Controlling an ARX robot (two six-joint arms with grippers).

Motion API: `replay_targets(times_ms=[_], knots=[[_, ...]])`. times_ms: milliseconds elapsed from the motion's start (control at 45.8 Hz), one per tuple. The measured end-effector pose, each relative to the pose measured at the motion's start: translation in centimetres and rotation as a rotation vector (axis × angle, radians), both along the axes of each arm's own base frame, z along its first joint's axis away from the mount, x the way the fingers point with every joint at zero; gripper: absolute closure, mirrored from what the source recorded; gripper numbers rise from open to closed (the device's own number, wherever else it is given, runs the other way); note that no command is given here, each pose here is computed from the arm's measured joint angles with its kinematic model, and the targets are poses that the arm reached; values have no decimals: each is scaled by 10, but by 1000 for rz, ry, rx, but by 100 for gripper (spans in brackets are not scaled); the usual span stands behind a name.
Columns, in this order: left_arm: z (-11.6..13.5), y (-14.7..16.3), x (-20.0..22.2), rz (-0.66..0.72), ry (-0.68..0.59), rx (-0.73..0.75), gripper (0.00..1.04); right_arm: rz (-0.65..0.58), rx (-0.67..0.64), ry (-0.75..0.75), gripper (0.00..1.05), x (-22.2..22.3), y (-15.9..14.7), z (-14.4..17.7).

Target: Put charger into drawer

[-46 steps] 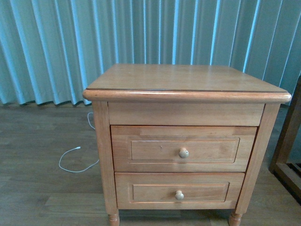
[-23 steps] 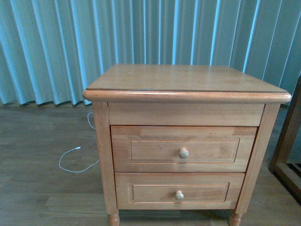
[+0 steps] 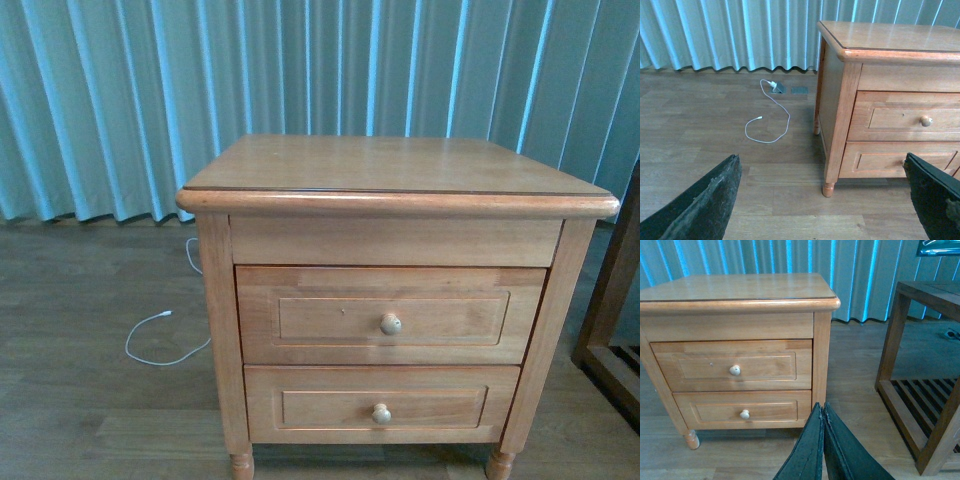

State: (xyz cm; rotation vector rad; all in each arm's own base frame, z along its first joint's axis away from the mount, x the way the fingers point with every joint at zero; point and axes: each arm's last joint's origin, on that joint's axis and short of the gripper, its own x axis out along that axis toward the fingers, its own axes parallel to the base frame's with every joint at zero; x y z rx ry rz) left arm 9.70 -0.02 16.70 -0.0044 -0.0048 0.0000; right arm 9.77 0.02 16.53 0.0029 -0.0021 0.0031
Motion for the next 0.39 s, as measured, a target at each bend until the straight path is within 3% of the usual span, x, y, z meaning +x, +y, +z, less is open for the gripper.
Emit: replay_targets(times_ms=[306, 328, 393], knots=[[0, 0, 0, 0, 0, 0, 6, 0, 0, -1, 103, 0, 0, 0], [0, 0, 0, 0, 0, 0, 6, 0, -2, -1, 37, 0, 0, 0], [0, 0, 0, 0, 0, 0, 6, 0, -2, -1, 27, 0, 0, 0]])
